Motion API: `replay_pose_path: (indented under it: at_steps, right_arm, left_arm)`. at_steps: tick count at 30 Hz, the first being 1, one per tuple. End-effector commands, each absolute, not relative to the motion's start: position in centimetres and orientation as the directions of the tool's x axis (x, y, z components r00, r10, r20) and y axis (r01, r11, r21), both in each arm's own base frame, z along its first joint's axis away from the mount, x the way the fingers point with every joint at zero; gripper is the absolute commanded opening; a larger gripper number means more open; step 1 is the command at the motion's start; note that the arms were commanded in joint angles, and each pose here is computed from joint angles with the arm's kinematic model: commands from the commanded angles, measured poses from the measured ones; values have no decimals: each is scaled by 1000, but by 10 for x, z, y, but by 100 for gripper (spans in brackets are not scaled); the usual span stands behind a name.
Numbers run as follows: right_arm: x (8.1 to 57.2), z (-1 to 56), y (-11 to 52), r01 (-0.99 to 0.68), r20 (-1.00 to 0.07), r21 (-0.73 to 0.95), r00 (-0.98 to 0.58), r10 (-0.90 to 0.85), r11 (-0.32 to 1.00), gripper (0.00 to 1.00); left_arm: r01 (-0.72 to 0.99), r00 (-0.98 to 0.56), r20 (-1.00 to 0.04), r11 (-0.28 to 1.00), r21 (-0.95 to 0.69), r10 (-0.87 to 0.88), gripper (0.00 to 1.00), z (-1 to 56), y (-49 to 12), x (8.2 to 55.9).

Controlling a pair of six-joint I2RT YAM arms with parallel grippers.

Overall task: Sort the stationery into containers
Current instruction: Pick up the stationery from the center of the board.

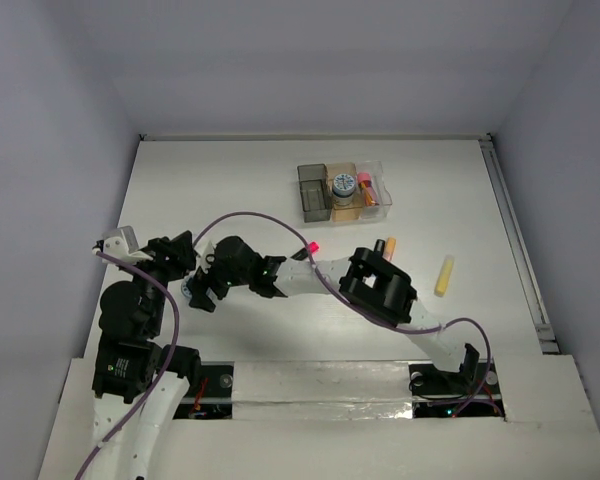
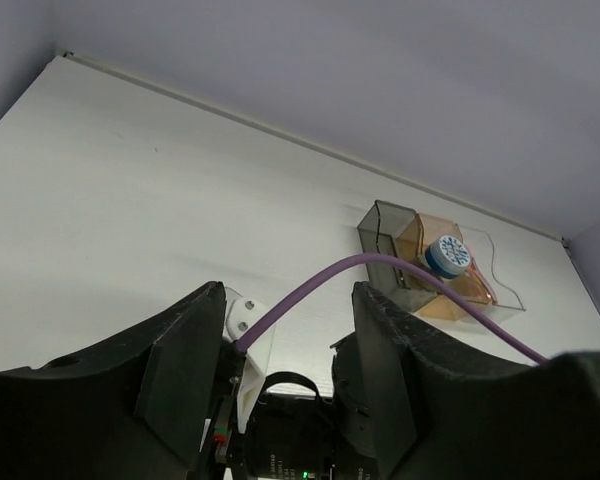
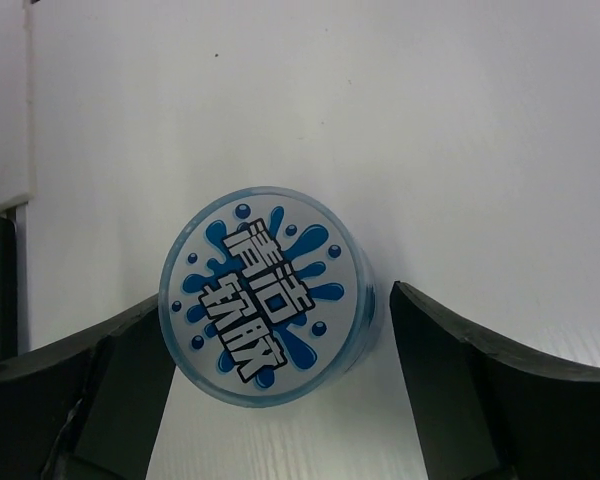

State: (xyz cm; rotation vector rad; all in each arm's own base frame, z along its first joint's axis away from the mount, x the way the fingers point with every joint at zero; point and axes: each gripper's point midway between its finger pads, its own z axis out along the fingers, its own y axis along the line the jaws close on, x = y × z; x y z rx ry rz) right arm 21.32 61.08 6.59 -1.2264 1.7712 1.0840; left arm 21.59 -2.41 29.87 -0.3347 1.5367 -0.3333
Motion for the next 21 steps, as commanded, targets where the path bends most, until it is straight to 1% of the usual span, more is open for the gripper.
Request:
replay_pose_path:
  at_steps: [1,2,3,4,5,6,7,8,9,10,11,12,13,14,15,16,17,18,19,20,21]
  right_arm:
    - [222,94,630,-951,-934,225,-272,-232,211,86]
    - [224,98,629,-950,-938,222,-270,-218,219,82]
    - [228,103,627,-944,-943,219,-270,-197,246,68]
    - [232,117,623,-939,-955,211,-258,-149,271,62]
    - [231,110,620,-939,-955,211,-257,-148,271,59]
    - [237,136,615,-932,-967,199,-237,-94,302,54]
    - [240,148,611,-928,-972,195,-226,-65,318,51]
    - [241,153,605,-922,-974,194,-221,-44,335,50]
    - [247,182,598,-912,-981,180,-192,3,369,49]
    - [250,194,592,-904,-985,169,-173,24,394,49]
    - [260,193,578,-872,-988,146,-154,21,467,49]
    - [264,202,569,-858,-990,134,-137,31,496,48]
    - [265,231,557,-846,-992,125,-106,66,519,48]
    - [273,238,544,-827,-994,110,-89,65,551,48]
    - [292,243,525,-780,-996,90,-68,60,619,48]
    - [299,235,508,-756,-997,80,-74,36,650,48]
    - [305,258,488,-736,-996,85,-55,66,672,48]
    - [315,262,470,-708,-996,90,-58,70,700,48]
    - [339,245,437,-651,-995,84,-89,34,755,48]
    - [348,262,414,-621,-994,104,-87,64,777,48]
    - [357,262,398,-601,-991,130,-112,78,789,47]
  left_arm:
    - [42,49,-908,909,-414,-416,50,314,-27,216]
    - [44,49,-908,909,-414,-416,50,314,-28,216]
    - [45,48,-909,910,-413,-414,50,314,-28,216]
    - [46,46,-909,910,-412,-414,50,313,-28,216]
    - [46,47,-909,910,-412,-414,50,314,-28,216]
    - [48,47,-909,910,-412,-414,50,314,-29,216]
    - [52,42,-909,910,-412,-414,50,313,-30,217]
    - [54,43,-910,911,-409,-411,50,313,-30,217]
    - [54,41,-910,910,-410,-412,50,313,-30,217]
    - [55,34,-911,911,-408,-410,50,311,-31,218]
    - [59,34,-911,911,-408,-410,50,312,-32,219]
    - [59,31,-912,911,-408,-410,50,311,-32,219]
    - [62,29,-912,912,-406,-408,50,311,-32,219]
    - [63,29,-912,912,-406,-408,50,311,-33,219]
    - [66,29,-913,912,-405,-407,50,311,-33,219]
    - [72,27,-913,912,-404,-407,49,311,-34,219]
    - [73,29,-913,912,-404,-407,49,312,-34,219]
    - [74,31,-913,911,-405,-408,49,312,-34,219]
    - [73,33,-912,911,-405,-408,49,312,-34,218]
    - [74,34,-913,912,-404,-407,49,312,-34,218]
    - [74,36,-912,911,-405,-408,49,312,-34,218]
